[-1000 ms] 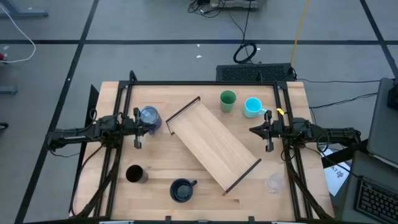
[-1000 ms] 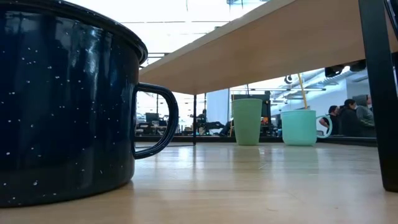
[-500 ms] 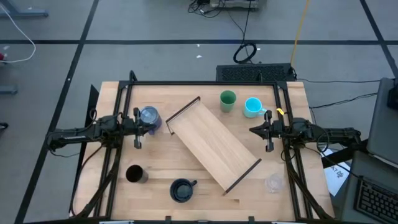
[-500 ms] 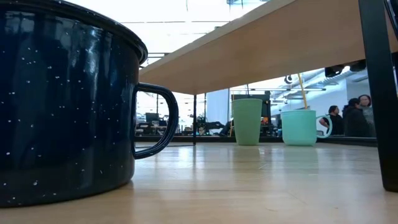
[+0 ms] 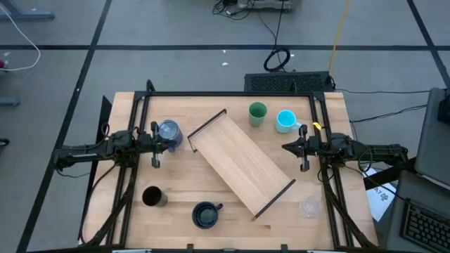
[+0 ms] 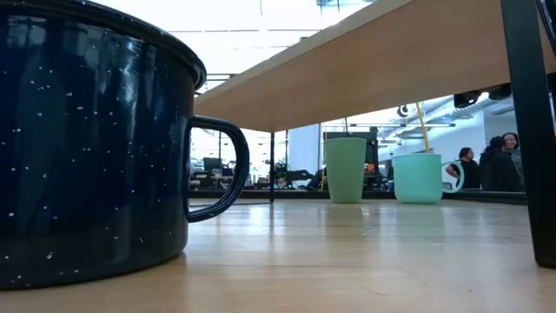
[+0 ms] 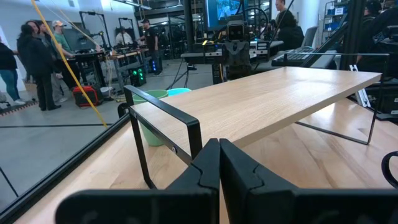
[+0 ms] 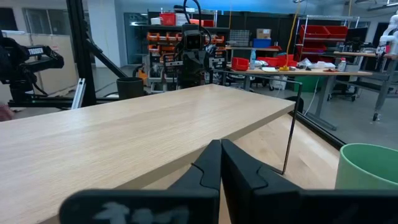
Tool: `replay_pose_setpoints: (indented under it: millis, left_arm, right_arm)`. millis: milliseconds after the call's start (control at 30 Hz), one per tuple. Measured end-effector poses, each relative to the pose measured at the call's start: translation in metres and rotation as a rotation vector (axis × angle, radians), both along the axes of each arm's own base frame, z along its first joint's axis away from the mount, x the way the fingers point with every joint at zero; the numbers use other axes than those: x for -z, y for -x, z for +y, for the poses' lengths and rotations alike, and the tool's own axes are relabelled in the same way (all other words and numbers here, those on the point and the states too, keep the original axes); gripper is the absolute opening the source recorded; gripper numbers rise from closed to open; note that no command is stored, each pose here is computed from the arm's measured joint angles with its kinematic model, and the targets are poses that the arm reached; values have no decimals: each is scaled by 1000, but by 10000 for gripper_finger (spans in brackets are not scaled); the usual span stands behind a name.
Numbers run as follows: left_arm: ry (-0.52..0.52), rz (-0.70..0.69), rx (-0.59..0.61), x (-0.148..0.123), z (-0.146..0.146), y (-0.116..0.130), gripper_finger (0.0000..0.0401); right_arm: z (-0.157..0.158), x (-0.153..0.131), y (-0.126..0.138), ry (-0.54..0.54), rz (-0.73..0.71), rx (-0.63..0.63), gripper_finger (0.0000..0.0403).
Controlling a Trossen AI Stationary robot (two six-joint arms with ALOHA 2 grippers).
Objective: Stack small to large cups/mugs on shelf
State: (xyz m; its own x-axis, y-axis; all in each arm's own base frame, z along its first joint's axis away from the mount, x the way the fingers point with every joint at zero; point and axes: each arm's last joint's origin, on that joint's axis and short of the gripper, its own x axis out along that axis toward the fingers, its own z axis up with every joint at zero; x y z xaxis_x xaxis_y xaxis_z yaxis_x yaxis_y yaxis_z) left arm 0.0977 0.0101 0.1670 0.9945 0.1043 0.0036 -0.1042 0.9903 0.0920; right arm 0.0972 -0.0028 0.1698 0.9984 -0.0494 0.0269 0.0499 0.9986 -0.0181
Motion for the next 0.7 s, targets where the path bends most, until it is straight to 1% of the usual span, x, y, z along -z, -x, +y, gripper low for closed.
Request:
replay_pose_setpoints:
  millis: [633,700]
  left_arm:
    - [0,0,0,0,0,0,6]
    - [0,0,0,0,0,0,5]
  right_arm:
    - [0,0,0,0,0,0,0]
    - [0,-1,0,13,-9,1,0]
